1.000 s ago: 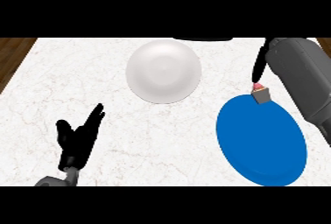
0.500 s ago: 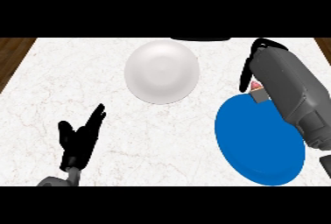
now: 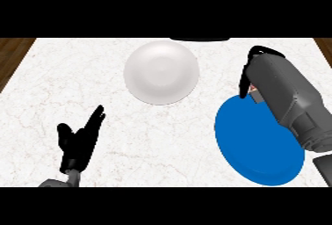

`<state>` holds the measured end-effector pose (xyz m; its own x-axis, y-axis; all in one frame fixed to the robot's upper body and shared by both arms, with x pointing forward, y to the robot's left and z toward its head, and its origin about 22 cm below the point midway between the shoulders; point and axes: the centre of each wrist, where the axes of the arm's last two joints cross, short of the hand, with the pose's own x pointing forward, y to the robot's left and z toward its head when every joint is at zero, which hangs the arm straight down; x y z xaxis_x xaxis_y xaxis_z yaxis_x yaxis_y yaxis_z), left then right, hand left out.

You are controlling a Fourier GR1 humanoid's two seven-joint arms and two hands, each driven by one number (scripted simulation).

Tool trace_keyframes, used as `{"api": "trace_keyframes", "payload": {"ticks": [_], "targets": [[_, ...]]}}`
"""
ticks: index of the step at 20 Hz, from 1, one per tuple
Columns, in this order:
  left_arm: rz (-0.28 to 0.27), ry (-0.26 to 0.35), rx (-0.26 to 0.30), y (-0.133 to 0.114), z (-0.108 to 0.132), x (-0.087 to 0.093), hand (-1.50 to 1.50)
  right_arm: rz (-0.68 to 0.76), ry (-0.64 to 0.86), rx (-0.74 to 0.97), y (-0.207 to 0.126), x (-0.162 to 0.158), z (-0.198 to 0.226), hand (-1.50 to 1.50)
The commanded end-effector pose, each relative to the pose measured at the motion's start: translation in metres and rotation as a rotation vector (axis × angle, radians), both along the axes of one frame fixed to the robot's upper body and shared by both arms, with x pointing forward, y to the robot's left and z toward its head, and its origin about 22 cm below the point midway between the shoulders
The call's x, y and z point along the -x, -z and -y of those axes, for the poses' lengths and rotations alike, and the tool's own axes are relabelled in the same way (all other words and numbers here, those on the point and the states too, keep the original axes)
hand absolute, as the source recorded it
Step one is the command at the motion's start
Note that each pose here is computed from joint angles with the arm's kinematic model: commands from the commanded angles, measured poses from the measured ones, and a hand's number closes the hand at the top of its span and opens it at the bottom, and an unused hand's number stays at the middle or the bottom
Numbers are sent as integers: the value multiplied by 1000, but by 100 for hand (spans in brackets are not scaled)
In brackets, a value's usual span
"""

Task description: Pick the cupcake from the plate and place it in the plate

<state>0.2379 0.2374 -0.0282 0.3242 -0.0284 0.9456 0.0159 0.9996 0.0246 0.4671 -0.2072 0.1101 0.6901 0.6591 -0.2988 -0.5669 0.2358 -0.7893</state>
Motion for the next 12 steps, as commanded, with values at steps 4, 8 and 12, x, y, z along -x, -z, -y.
{"api": "trace_keyframes", "payload": {"ticks": [4, 8, 12], "targets": [[-36, 14, 2, -8, 9, -9, 0, -86, 54, 123, 22, 6, 5, -150], [-34, 23, 8, -3, 4, 7, 0, -113, 76, 104, 34, 9, -8, -150], [-41, -3, 8, 9, -8, 4, 0, -143, 67, 87, 36, 10, -4, -150]]}}
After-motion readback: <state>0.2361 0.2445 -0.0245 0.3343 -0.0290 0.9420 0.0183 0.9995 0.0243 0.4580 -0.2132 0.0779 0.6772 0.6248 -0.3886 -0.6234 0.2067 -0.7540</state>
